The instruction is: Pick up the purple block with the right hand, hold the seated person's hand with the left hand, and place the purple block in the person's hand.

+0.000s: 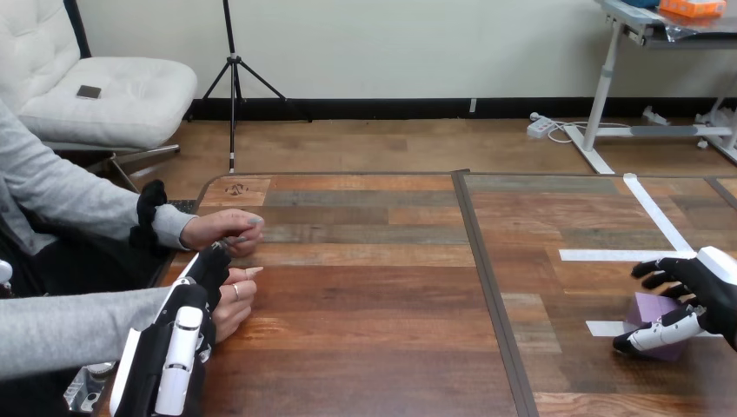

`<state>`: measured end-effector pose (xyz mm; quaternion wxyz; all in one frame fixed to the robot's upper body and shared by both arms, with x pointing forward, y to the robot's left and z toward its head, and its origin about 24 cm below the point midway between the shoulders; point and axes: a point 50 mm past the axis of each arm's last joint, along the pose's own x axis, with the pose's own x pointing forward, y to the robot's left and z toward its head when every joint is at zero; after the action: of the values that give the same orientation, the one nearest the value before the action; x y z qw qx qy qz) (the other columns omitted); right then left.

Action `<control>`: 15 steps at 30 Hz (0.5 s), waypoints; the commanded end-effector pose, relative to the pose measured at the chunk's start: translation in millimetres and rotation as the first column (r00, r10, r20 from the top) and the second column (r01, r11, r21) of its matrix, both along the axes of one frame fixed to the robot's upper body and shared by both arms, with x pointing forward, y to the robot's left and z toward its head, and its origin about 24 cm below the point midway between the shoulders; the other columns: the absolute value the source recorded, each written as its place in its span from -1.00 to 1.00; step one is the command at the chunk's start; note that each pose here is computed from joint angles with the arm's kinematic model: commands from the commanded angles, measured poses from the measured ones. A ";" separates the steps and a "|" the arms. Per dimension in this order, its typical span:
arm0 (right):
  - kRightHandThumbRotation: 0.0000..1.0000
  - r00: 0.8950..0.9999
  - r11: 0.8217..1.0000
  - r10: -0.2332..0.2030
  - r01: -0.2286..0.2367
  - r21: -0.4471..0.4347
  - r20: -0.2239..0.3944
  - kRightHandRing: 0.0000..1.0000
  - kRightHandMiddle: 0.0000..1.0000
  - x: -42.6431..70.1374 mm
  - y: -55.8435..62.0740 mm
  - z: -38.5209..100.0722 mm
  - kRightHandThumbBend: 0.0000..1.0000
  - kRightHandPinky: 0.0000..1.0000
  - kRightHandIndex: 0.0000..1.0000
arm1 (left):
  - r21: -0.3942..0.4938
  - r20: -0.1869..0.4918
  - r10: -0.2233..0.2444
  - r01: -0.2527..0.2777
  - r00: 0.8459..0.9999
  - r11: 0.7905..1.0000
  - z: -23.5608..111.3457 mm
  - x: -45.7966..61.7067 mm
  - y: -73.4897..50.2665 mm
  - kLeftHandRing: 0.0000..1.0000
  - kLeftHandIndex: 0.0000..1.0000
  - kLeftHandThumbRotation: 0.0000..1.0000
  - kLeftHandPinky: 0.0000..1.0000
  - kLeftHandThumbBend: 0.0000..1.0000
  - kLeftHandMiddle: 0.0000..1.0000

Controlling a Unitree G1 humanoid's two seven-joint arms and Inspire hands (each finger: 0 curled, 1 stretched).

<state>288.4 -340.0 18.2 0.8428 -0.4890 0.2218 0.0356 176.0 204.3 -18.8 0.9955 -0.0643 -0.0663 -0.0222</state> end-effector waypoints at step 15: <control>-1.00 0.999 0.996 0.020 -0.018 -0.091 0.028 -0.18 -0.07 2.8 0.6 1.8 0.65 -0.29 -0.05 | 0.000 0.084 -0.015 0.015 0.996 1.000 14.3 16.8 -0.3 0.92 0.70 0.83 1.00 0.15 0.84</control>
<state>287.2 -339.5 15.9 0.8287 -0.5185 0.2093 0.0232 176.2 204.4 -19.8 0.9954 -0.0628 -0.0680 -0.0254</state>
